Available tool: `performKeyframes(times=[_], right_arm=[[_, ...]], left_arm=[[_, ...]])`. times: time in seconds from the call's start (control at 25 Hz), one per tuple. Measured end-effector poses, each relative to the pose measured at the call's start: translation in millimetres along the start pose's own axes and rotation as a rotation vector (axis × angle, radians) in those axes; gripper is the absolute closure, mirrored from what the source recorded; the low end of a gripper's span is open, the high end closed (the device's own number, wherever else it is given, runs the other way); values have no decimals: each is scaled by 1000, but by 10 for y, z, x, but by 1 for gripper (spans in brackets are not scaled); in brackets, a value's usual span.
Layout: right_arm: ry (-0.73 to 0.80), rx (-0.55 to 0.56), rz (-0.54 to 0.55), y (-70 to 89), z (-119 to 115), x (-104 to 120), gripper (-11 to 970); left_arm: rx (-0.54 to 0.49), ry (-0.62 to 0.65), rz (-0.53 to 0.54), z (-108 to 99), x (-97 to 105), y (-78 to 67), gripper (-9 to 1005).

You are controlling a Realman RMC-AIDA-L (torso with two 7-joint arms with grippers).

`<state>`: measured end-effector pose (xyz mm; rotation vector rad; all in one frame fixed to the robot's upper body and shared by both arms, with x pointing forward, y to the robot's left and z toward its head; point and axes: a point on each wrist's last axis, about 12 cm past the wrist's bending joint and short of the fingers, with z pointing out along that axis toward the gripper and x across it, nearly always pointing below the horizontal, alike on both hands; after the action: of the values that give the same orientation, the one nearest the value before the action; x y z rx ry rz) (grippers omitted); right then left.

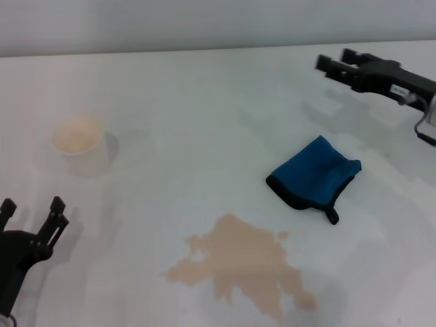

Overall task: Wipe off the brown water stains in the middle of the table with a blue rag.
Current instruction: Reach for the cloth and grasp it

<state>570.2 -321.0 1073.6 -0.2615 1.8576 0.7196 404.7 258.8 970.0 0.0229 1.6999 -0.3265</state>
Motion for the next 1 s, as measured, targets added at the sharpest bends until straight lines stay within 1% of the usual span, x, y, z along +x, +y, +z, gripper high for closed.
performKeyframes(times=[0.12, 0.28, 0.4, 0.44, 0.48, 0.6, 0.68, 0.88, 0.92, 1.0], right_arm=[[130, -38, -55, 80, 86, -249, 179], [355, -11, -131, 189, 125, -573, 182], [504, -9, -259, 333, 127, -789, 182], [565, -34, -326, 437, 148, -926, 182], [565, -34, -326, 437, 148, -926, 182], [629, -60, -354, 531, 164, -1065, 182], [674, -67, -381, 567, 151, -1100, 182], [811, -55, -438, 664, 95, -1077, 182], [835, -48, -436, 677, 84, -1058, 182], [875, -7, -395, 676, 72, -1014, 182]], left_arm=[[-10, -4, -14, -28, -2, 31, 103], [-15, -19, -24, -34, -23, 54, 102], [-17, -36, -21, -37, -44, 67, 102], [-17, -39, -20, -41, -49, 77, 102], [-18, -45, -18, -48, -57, 96, 102], [-18, -53, -22, -51, -69, 113, 102], [-17, -59, -24, -46, -78, 114, 102], [-11, -68, -22, -18, -96, 110, 102], [-10, -69, -22, -14, -98, 110, 102], [-9, -70, -21, -8, -101, 109, 102]])
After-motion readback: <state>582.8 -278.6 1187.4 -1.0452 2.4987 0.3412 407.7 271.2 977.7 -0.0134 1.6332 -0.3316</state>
